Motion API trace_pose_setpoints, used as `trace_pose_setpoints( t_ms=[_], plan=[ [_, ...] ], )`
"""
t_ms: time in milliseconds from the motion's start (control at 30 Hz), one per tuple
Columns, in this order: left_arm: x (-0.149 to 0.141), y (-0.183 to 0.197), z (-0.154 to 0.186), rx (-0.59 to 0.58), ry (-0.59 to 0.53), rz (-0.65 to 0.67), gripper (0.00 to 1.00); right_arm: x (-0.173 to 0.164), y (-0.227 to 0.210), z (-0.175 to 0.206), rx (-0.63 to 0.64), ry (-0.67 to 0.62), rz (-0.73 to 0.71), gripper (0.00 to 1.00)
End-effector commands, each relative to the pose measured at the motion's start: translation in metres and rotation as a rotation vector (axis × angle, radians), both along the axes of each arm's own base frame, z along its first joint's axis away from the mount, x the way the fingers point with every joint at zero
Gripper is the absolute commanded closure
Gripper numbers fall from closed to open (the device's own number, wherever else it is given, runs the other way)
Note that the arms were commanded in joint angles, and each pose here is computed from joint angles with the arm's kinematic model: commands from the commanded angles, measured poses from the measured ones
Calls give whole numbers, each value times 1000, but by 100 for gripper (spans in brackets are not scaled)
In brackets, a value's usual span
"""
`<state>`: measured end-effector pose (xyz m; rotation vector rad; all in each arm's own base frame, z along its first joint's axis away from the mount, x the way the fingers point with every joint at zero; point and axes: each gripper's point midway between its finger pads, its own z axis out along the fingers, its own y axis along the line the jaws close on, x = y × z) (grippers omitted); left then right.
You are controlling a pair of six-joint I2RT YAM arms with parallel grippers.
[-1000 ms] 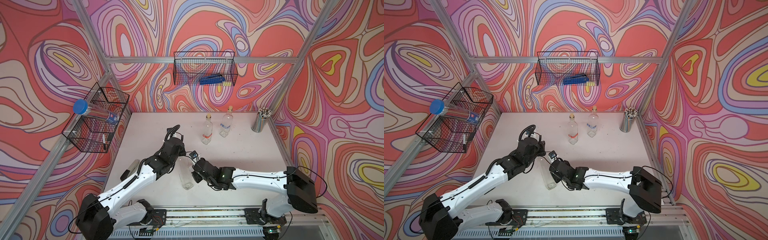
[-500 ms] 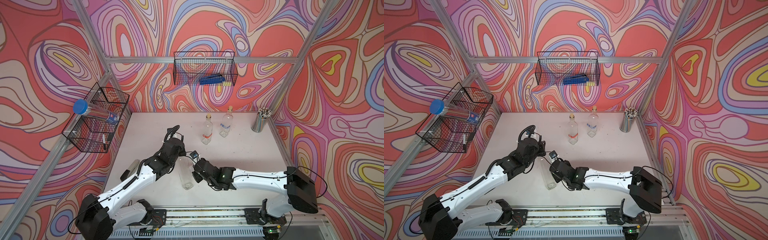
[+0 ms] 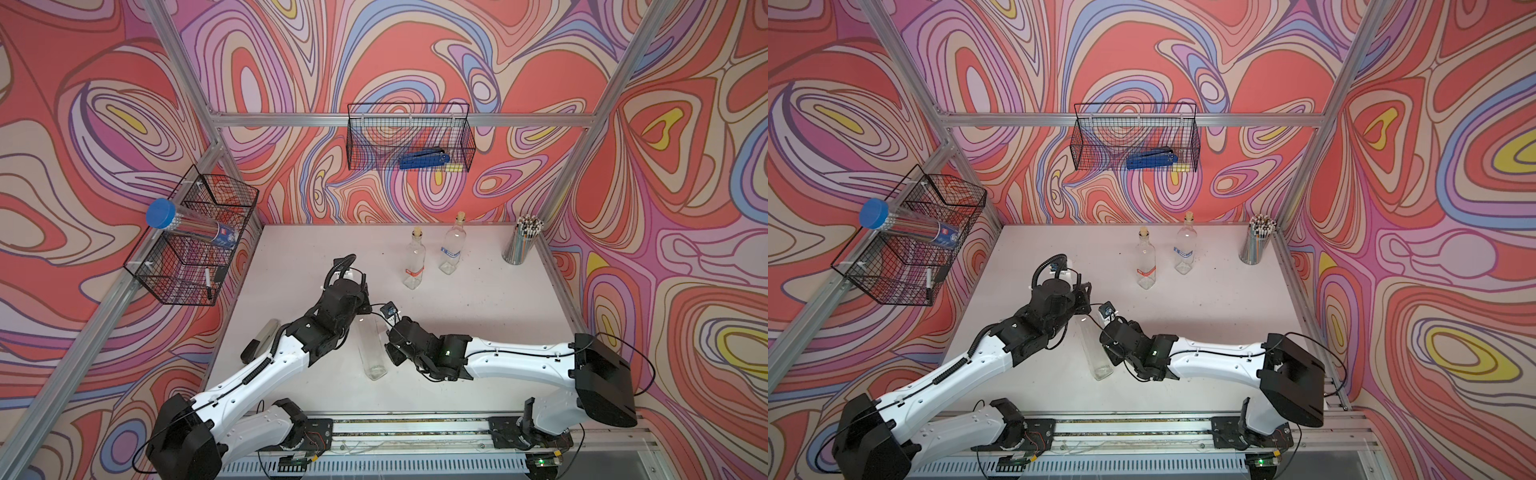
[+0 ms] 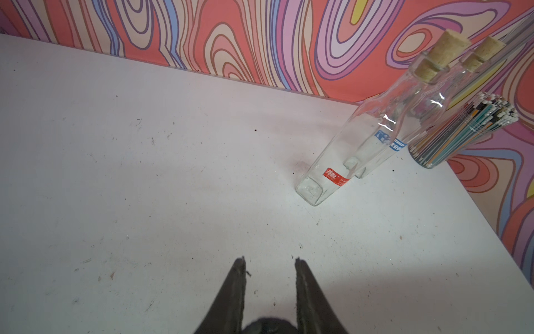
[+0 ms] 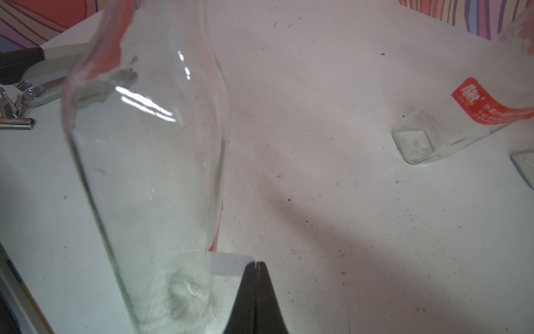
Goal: Remove the label from the bottle
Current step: Tear open the label from the bottle.
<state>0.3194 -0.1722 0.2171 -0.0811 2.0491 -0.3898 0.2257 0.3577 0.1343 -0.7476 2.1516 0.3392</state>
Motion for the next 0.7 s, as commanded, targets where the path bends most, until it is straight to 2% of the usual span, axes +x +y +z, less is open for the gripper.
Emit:
trace_pose_setpoints(
  t_ms=[0, 667],
  plan=[
    [-8, 0, -15, 62, 24, -39, 100, 6, -12, 2, -22, -33, -43, 100],
    [-11, -4, -14, 61, 4, -80, 100, 8, -15, 0, -33, -42, -48, 100]
  ],
)
